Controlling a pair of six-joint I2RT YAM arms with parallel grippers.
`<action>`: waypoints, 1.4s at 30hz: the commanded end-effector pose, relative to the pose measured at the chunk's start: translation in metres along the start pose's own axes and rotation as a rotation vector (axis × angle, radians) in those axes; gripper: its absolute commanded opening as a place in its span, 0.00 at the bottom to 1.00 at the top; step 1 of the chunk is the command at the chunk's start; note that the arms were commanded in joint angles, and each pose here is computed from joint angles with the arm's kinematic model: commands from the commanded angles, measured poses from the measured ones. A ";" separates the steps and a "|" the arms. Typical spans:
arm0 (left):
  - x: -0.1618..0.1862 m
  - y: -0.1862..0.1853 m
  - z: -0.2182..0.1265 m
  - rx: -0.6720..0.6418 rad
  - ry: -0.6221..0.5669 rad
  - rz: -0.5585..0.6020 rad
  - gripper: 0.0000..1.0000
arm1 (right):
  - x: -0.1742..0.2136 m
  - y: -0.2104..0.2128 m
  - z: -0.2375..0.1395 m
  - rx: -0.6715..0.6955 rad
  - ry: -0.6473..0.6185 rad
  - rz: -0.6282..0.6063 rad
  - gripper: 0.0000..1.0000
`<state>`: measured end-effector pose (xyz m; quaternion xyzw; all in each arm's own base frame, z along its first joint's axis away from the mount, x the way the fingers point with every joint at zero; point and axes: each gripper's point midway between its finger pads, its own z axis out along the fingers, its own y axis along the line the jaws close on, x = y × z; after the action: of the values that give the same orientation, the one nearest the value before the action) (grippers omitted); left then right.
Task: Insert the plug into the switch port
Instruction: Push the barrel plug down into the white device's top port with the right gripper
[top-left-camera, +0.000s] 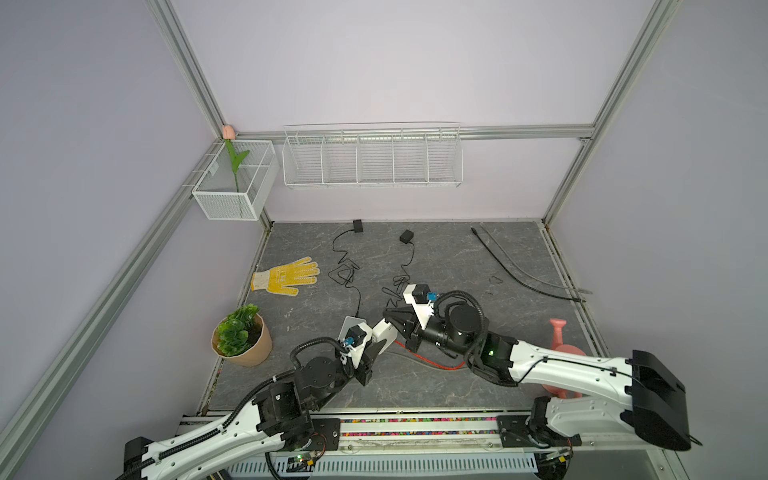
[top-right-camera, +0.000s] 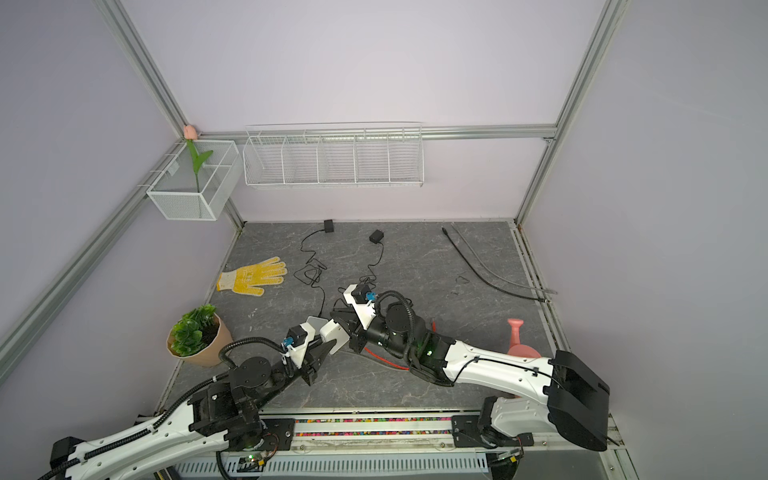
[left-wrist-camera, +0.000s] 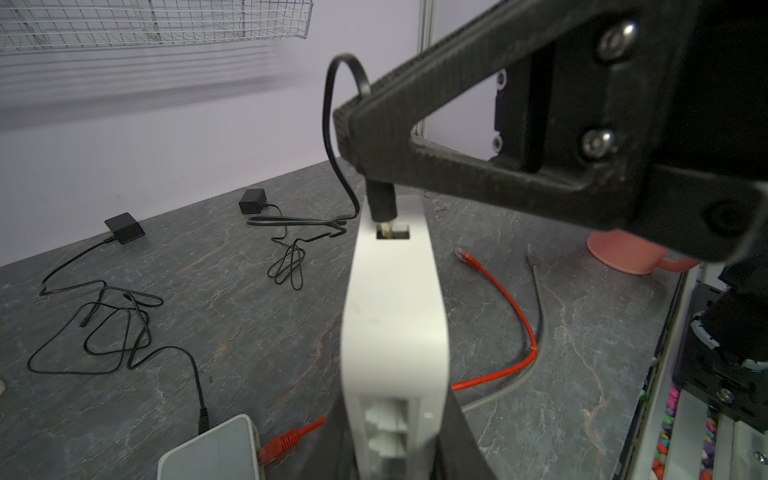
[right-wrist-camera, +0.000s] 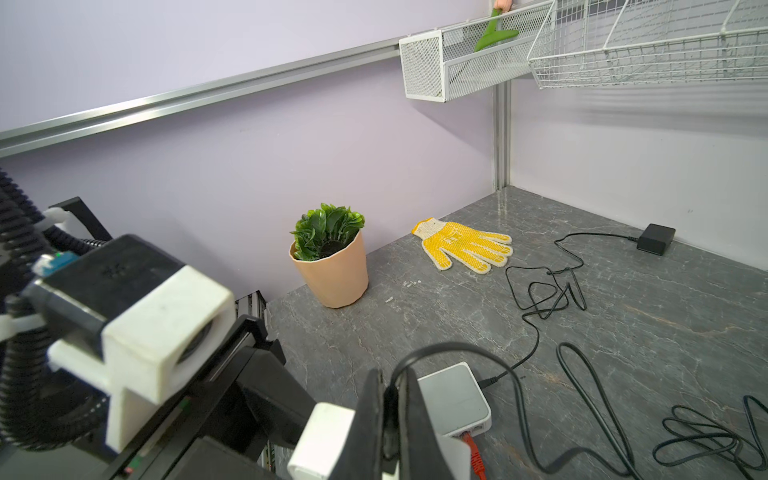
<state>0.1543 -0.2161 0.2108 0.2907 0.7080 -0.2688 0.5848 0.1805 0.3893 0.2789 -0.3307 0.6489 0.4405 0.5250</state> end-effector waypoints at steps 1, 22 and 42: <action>-0.056 0.001 -0.013 0.007 -0.165 -0.098 0.00 | 0.030 0.007 -0.002 -0.022 0.088 -0.013 0.07; -0.072 0.016 -0.025 -0.054 -0.204 -0.138 0.00 | 0.084 0.019 0.007 -0.025 0.272 -0.035 0.07; -0.095 0.034 -0.045 -0.119 -0.308 -0.179 0.00 | 0.139 0.016 0.019 0.014 0.353 0.027 0.07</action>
<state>0.1564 -0.1850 0.2003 0.2632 0.7404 -0.2328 0.5731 0.1799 0.4205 0.2534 -0.3094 0.6594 0.4317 0.5321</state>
